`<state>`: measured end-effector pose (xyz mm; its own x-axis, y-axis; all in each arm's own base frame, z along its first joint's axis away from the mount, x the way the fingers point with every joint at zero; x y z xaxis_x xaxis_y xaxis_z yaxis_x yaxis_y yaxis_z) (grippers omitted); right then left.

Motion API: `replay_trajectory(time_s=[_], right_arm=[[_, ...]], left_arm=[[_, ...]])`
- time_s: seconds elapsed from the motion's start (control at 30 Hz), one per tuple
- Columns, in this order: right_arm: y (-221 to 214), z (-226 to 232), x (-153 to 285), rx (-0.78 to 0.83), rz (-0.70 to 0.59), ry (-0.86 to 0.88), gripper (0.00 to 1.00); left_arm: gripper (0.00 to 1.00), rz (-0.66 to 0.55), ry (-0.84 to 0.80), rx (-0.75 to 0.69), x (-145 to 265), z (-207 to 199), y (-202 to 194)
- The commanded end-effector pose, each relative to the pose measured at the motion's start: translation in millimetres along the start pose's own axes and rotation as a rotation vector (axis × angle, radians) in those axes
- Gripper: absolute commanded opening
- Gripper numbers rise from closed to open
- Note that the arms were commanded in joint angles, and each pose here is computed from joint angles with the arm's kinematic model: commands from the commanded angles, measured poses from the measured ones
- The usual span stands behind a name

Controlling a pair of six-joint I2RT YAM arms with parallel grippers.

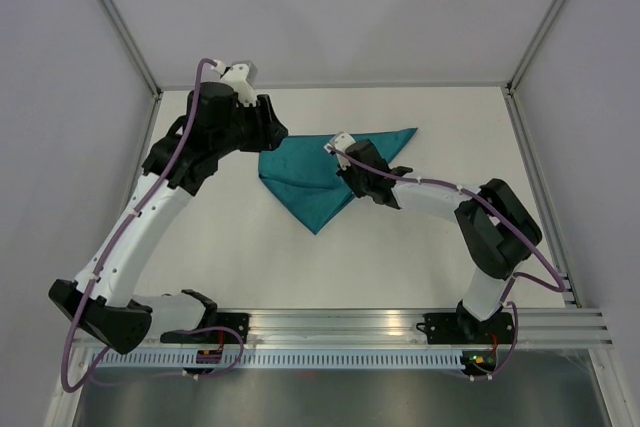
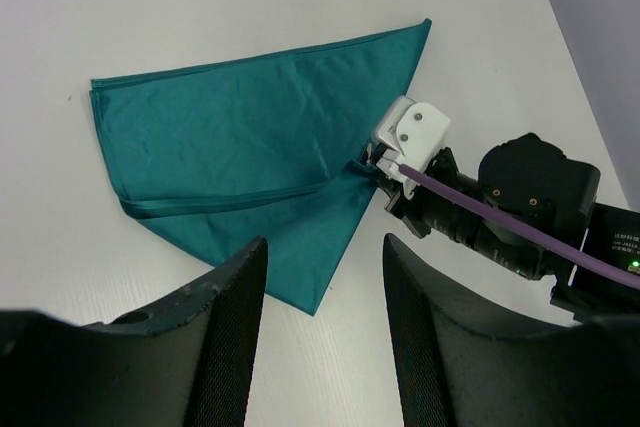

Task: Fold the napkin, place the utensils inside, and roll it up
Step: Fold the napkin

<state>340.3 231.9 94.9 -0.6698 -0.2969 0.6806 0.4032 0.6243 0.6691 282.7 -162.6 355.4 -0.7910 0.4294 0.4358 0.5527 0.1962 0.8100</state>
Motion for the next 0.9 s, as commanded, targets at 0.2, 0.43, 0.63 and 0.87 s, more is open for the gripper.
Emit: replay_trajectory(time_s=[0.2,0.43,0.63,0.87], right_arm=[[0.6,-13.5,2.0,-0.076,-0.021,-0.005,0.08],[-6.6,-15.5,-2.6,-0.103,0.011,0.021,0.28],[-3.7,-26.7,-1.6,-0.134,0.034,0.007,0.54],[-0.7,-65.6,-0.4,-0.206,0.056,-0.024,0.61]], left_arm=[[0.55,0.028,-0.063,0.011,-20.6,-4.0,-11.2],[0.55,0.07,-0.073,0.014,-32.8,-1.9,-24.1],[0.55,0.107,-0.079,0.016,-44.0,1.6,-37.7],[0.55,0.181,-0.083,0.039,-67.0,7.8,-67.4]])
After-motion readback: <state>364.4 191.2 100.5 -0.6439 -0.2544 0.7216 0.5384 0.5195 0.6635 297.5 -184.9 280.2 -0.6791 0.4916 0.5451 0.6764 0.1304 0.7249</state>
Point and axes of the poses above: each gripper's point midway between its finger pads, its own x axis back along the fingers, its own z axis along the line the jaws close on, y = z × x, the point moved 5 cm from there along x, back along the fingers, and after that the axes turned 5 degrees about x, right-handed, at the moved point
